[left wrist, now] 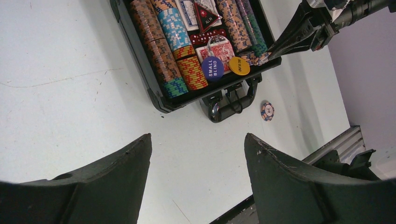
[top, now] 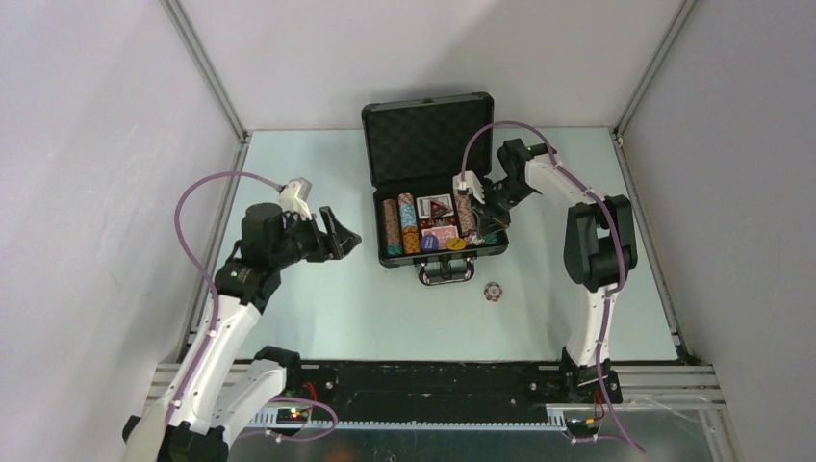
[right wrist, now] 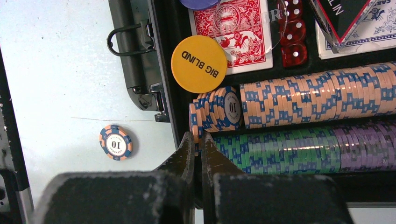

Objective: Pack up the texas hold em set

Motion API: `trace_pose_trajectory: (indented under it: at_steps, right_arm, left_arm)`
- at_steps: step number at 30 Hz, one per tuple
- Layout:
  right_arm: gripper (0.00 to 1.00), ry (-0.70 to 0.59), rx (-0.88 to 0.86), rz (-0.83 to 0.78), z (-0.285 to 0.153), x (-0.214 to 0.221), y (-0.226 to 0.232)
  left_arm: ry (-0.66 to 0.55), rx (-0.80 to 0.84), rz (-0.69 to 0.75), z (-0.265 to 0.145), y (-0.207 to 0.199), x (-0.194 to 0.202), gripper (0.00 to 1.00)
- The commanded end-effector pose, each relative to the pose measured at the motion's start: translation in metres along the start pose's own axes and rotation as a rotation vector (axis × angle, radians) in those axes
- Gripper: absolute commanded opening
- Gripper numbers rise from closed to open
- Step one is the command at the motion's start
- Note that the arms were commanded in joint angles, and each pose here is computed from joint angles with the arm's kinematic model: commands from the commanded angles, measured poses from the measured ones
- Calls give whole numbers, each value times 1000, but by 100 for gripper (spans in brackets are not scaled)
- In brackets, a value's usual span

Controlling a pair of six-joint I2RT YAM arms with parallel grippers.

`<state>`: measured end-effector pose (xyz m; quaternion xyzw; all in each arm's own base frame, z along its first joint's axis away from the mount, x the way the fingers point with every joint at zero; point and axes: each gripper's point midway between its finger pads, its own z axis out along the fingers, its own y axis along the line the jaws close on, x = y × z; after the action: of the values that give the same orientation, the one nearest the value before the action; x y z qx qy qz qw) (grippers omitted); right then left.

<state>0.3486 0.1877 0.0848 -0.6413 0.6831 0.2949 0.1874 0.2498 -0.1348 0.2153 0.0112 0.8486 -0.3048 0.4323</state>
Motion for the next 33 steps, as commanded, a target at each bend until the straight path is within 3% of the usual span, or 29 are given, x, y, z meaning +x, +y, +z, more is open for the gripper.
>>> trace_pose_trajectory:
  at_steps: [1, 33]
  right_arm:
    - [0, 5, 22, -23, 0, -7, -10]
    - [0, 75, 372, -223, 6, -7, -48]
  left_arm:
    - [-22, 14, 11, -3, -4, -9, 77]
    - [-14, 18, -2, 0, -2, -10, 77]
